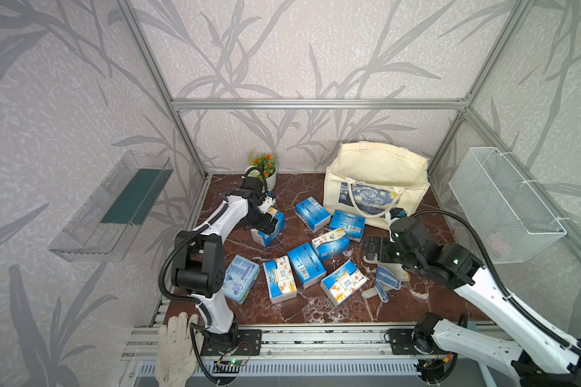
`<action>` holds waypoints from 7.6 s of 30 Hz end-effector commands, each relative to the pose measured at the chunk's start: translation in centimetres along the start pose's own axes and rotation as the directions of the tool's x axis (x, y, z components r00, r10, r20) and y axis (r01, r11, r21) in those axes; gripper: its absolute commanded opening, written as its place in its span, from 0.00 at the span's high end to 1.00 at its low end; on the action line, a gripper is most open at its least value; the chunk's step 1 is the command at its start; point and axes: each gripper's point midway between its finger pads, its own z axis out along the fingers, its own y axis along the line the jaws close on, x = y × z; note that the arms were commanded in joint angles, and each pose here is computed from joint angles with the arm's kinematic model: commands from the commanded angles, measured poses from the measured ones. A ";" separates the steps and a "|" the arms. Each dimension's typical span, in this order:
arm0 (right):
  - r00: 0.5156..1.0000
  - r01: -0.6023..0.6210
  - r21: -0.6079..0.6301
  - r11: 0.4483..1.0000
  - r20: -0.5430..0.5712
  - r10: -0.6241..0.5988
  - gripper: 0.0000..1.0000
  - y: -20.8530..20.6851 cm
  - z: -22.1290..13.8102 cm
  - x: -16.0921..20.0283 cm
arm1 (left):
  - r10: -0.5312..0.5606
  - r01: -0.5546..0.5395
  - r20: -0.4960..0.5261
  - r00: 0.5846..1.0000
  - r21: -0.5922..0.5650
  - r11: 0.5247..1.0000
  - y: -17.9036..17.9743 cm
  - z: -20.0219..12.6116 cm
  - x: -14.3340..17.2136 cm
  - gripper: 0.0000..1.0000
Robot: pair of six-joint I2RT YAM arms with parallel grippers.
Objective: Put tissues into the canvas bag
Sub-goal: Pick up the pack of facial tissues from the center of the board, then place the pack of facial tissues in the canvas bag, then pick up the pack of facial tissues from the center of the board.
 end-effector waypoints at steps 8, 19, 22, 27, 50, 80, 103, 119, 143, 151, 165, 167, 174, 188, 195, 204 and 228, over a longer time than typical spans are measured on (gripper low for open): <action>0.998 -0.025 0.002 1.000 0.050 0.024 0.00 -0.2 0.9 -1.9 | 0.012 -0.012 -0.006 1.000 0.041 0.999 -0.4 2.2 -0.6 0.22; 0.997 -0.045 -0.004 0.999 0.058 0.045 0.00 -0.6 1.4 -2.0 | 0.021 -0.019 -0.025 0.999 0.064 0.998 -0.8 3.0 -0.2 0.33; 0.997 -0.047 -0.003 0.999 0.058 0.047 0.00 -0.7 1.5 -1.9 | 0.017 -0.015 -0.025 1.000 0.064 0.998 -0.9 3.0 -0.1 0.44; 0.997 -0.053 -0.002 0.999 0.058 0.053 0.00 -0.9 1.6 -2.0 | 0.006 -0.006 -0.001 1.000 0.043 0.999 -0.6 1.9 -0.8 0.48; 1.000 0.012 0.084 0.996 -0.026 -0.010 0.00 -3.2 3.2 -0.1 | 0.020 -0.016 0.454 0.891 -0.012 1.000 -4.7 -21.0 -15.5 0.52; 0.991 -0.083 0.173 0.981 -0.092 0.100 0.02 -6.8 1.9 4.4 | 0.079 -0.281 0.847 0.526 0.085 0.956 -24.1 -26.6 -28.9 0.52; 0.989 -0.097 0.184 0.978 -0.091 0.115 0.02 -7.0 2.5 4.6 | 0.230 -0.316 0.851 0.473 -0.079 0.945 -28.7 -16.1 -33.6 0.51; 0.990 -0.084 0.185 0.979 -0.098 0.103 0.02 -6.9 3.2 4.6 | 0.282 -0.311 0.823 0.493 -0.136 0.941 -28.2 -13.8 -33.8 0.34; 0.991 -0.079 0.211 0.974 -0.090 0.100 0.00 -7.1 3.3 4.1 | 0.295 -0.302 0.812 0.504 -0.154 0.941 -27.3 -14.2 -33.5 0.17; 0.993 -0.075 0.194 0.978 -0.075 0.091 0.01 -6.1 2.6 2.5 | 0.267 -0.314 0.855 0.444 -0.130 0.940 -27.4 -20.3 -32.7 0.08; 0.919 -0.304 0.181 0.935 -0.202 0.338 0.01 -4.1 1.2 4.3 | 0.290 -0.277 0.851 0.437 -0.179 0.944 -23.8 -31.0 -27.2 0.06; 0.898 -0.350 0.165 0.922 -0.221 0.381 0.01 -3.7 1.5 5.5 | 0.299 -0.267 0.836 0.461 -0.191 0.945 -22.7 -31.9 -25.9 0.06; 0.896 -0.362 0.068 0.930 -0.251 0.367 0.01 -1.8 2.8 7.7 | 0.229 -0.182 0.744 0.627 -0.146 0.972 -18.2 -32.1 -20.2 0.07; 0.886 -0.431 0.161 0.888 -0.111 0.450 0.01 1.5 5.2 3.6 | 0.177 -0.048 0.521 0.835 -0.252 0.967 -8.2 -24.2 -4.3 0.06; 0.838 -0.528 0.221 0.820 -0.016 0.545 0.01 4.6 7.5 2.6 | 0.029 0.097 0.470 0.882 -0.240 0.966 -4.6 -20.6 -0.5 0.06; 0.779 -0.610 0.340 0.716 0.092 0.620 0.01 5.7 11.9 2.1 | -0.030 0.134 0.439 0.898 -0.208 0.969 -3.5 -18.2 2.1 0.06; 0.752 -0.604 0.468 0.645 0.067 0.656 0.01 6.2 19.8 2.3 | -0.027 0.119 0.449 0.893 -0.179 0.977 -4.1 -18.1 2.0 0.05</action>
